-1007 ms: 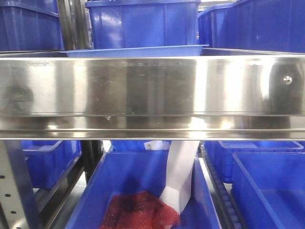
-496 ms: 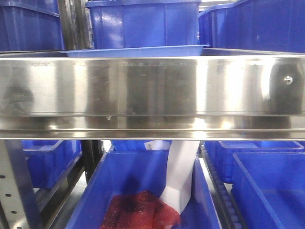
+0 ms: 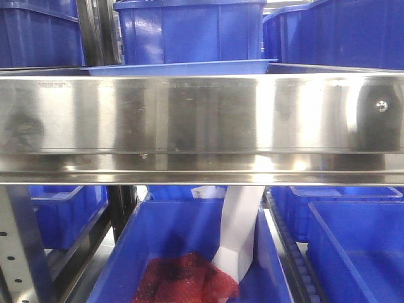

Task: Grab blue tray and place on right shelf
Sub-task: 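Open both grippers and withdraw them from the tray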

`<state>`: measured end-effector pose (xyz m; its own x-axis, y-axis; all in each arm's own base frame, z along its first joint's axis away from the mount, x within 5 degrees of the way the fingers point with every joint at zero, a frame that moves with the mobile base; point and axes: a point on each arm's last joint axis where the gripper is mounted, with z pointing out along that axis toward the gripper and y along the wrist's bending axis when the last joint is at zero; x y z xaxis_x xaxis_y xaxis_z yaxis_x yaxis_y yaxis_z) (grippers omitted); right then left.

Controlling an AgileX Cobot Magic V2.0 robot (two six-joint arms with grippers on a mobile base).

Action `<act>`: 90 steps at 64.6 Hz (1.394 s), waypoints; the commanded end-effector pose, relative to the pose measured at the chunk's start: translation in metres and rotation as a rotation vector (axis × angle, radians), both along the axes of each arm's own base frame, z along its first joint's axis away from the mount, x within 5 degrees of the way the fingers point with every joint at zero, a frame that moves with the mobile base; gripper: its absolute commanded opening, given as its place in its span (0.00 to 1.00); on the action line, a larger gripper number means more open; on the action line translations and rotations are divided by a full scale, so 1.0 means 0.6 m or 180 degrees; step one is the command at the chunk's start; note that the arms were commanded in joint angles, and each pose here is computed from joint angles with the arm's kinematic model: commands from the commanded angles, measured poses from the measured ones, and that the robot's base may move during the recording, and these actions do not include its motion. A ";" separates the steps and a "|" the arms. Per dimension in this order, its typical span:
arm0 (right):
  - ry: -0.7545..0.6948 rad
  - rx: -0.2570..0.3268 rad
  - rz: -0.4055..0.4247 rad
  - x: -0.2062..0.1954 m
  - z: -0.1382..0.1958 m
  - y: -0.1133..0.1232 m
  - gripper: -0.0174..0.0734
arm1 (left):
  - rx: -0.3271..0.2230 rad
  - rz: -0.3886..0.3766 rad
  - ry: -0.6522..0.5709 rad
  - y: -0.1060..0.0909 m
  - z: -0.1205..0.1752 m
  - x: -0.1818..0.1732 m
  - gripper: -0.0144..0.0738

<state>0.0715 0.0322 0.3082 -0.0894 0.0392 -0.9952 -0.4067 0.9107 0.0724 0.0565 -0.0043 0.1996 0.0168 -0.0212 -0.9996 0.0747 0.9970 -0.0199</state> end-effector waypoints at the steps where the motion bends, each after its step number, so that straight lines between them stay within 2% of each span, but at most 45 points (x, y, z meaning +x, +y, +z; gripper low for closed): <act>1: -0.0356 0.0081 0.0015 -0.002 0.029 0.000 0.25 | -0.0026 0.0012 -0.0196 0.001 -0.004 0.000 0.11; 13: -0.0341 0.0019 -0.0101 0.000 0.027 -0.004 0.25 | -0.0026 0.0012 -0.0196 0.001 -0.004 0.000 0.11; 23: -0.0300 0.0057 -0.0669 0.009 0.011 -0.026 0.25 | -0.0026 0.0012 -0.0196 0.001 -0.004 0.000 0.11; 31: -0.0289 0.0104 -0.1136 0.004 -0.027 -0.045 0.25 | -0.0026 0.0012 -0.0196 0.001 -0.004 0.000 0.11; 44: -0.0403 0.0080 -0.1499 -0.023 -0.095 -0.058 0.25 | -0.0026 0.0012 -0.0196 0.001 -0.004 0.000 0.11; 59: -0.0427 0.0101 -0.1596 -0.029 -0.167 -0.060 0.25 | -0.0026 0.0012 -0.0196 0.001 -0.004 0.000 0.11; 90: -0.0438 0.0121 -0.1595 -0.029 -0.164 -0.060 0.25 | -0.0026 0.0012 -0.0196 0.001 -0.004 0.000 0.11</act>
